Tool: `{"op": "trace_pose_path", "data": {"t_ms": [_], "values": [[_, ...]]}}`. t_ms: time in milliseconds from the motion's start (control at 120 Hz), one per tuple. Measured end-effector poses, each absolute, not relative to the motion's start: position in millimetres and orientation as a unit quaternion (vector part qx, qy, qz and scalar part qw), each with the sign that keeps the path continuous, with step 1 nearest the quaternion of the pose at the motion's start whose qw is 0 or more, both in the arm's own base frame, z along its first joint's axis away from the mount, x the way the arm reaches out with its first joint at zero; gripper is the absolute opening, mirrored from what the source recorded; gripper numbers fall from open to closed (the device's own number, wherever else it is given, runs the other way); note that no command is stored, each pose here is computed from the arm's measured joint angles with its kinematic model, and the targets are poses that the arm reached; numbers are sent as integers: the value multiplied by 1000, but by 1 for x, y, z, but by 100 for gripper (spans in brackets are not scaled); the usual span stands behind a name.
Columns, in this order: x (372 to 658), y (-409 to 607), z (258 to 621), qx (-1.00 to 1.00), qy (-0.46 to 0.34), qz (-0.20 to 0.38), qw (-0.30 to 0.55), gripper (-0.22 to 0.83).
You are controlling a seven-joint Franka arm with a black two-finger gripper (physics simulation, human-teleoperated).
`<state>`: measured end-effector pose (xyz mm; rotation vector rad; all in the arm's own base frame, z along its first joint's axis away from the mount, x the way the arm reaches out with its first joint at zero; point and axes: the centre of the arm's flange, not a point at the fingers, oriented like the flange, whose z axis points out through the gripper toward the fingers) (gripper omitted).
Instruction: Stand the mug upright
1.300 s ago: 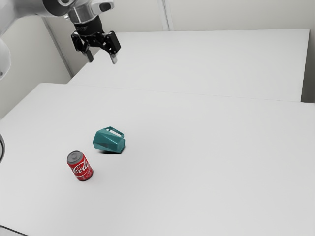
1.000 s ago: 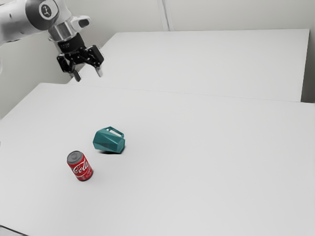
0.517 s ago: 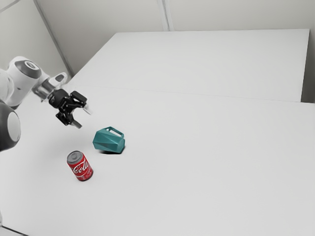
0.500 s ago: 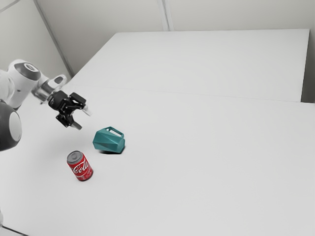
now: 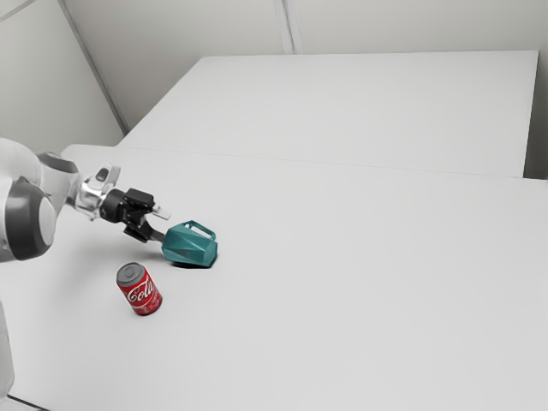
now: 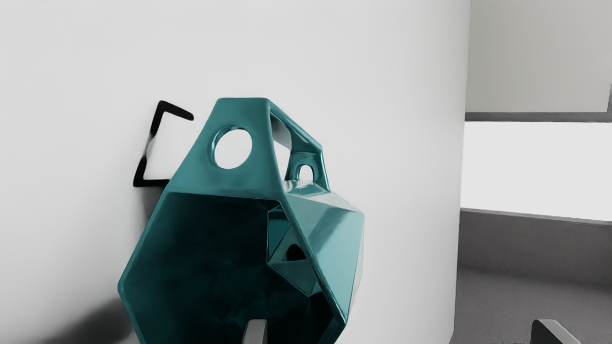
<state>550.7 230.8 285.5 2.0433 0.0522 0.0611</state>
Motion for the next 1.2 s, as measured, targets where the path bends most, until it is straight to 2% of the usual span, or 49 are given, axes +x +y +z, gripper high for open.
{"op": "trace_pose_path", "data": {"t_ms": [325,658,700,833,917,1058,1200], "values": [[547,228,267,841,-2,61,537,62],[554,203,252,831,-19,72,552,60],[555,201,252,830,-21,73,553,53],[556,200,252,830,-22,77,553,19],[557,198,251,829,-23,77,553,5],[558,195,252,828,-25,78,555,-8],[562,188,261,825,-34,82,557,-11]]}}
